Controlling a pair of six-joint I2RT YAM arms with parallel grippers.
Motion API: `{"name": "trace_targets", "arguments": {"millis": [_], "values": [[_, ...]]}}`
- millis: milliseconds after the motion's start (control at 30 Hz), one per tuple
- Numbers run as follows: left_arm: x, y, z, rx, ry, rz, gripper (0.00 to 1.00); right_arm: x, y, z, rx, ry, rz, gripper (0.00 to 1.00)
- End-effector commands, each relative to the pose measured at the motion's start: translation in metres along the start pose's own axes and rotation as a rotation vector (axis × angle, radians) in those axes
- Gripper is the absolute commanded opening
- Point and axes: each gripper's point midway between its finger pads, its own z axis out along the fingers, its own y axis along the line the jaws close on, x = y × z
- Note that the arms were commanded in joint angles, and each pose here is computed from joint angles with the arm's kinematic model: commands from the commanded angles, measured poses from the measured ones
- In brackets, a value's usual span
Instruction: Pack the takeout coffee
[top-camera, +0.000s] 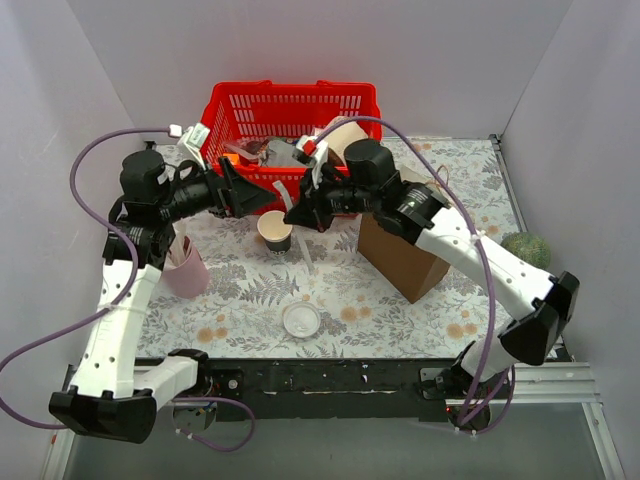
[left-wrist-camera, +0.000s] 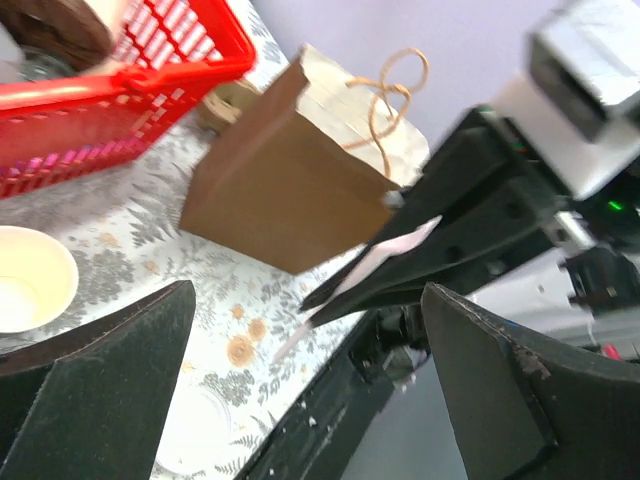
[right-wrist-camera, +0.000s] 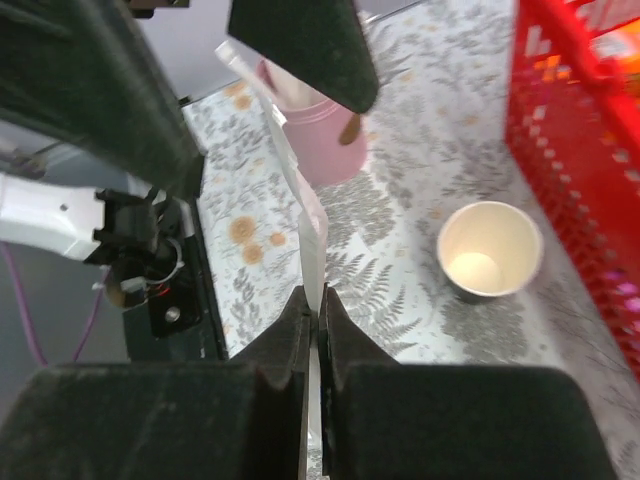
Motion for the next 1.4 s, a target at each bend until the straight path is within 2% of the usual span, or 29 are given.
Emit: {"name": "trace_targets", "arguments": {"millis": [0, 33, 100, 233, 300, 333, 433, 600, 733, 867, 1033, 1200, 1233, 1300, 1333, 1367], "values": [[-0.032, -0.004, -0.023, -0.152, -0.214, 0.046, 0.98, -0.045, -0.029, -0.057, 0.334, -0.143, -0.006, 0.01], [-0.032, 0.001, -0.025, -0.18, -0.228, 0.038, 0.98, -0.054, -0.039, -0.076, 0.439, -0.185, -0.002, 0.01], [-0.03, 0.003, -0.029, -0.203, -0.248, 0.035, 0.98, -0.065, -0.044, -0.098, 0.525, -0.243, 0.017, 0.01], [-0.014, 0.012, -0.03, -0.215, -0.242, -0.01, 0.98, -0.096, -0.048, -0.169, 0.722, -0.461, 0.013, 0.01], [0.003, 0.026, -0.027, -0.234, -0.223, -0.058, 0.98, -0.103, -0.048, -0.195, 0.798, -0.524, 0.01, 0.01], [0.007, 0.027, -0.028, -0.231, -0.224, -0.059, 0.98, -0.107, -0.052, -0.223, 0.898, -0.573, 0.008, 0.01], [0.021, 0.039, -0.026, -0.248, -0.21, -0.096, 0.98, -0.106, -0.062, -0.271, 1.108, -0.634, 0.007, 0.01], [0.036, 0.05, -0.023, -0.259, -0.188, -0.133, 0.98, -0.077, -0.075, -0.289, 1.261, -0.517, -0.011, 0.01], [0.04, 0.056, -0.021, -0.267, -0.185, -0.137, 0.98, -0.053, -0.081, -0.305, 1.358, -0.479, 0.006, 0.01], [0.044, 0.062, -0.018, -0.273, -0.168, -0.145, 0.98, -0.032, -0.085, -0.304, 1.386, -0.399, 0.0, 0.01], [0.049, 0.068, -0.016, -0.279, -0.159, -0.154, 0.98, 0.019, -0.099, -0.291, 1.421, -0.21, 0.007, 0.01], [0.05, 0.068, -0.016, -0.276, -0.156, -0.157, 0.98, 0.057, -0.112, -0.277, 1.41, -0.127, 0.065, 0.02], [0.05, 0.067, -0.015, -0.275, -0.152, -0.159, 0.98, 0.062, -0.115, -0.275, 1.394, -0.124, 0.086, 0.04], [0.051, 0.066, -0.017, -0.277, -0.155, -0.159, 0.98, 0.073, -0.118, -0.271, 1.377, -0.117, 0.131, 0.18], [0.05, 0.066, -0.017, -0.278, -0.155, -0.158, 0.98, 0.074, -0.118, -0.271, 1.362, -0.123, 0.142, 0.29], [0.05, 0.066, -0.017, -0.281, -0.156, -0.16, 0.98, 0.074, -0.117, -0.269, 1.353, -0.133, 0.156, 0.44]]}}
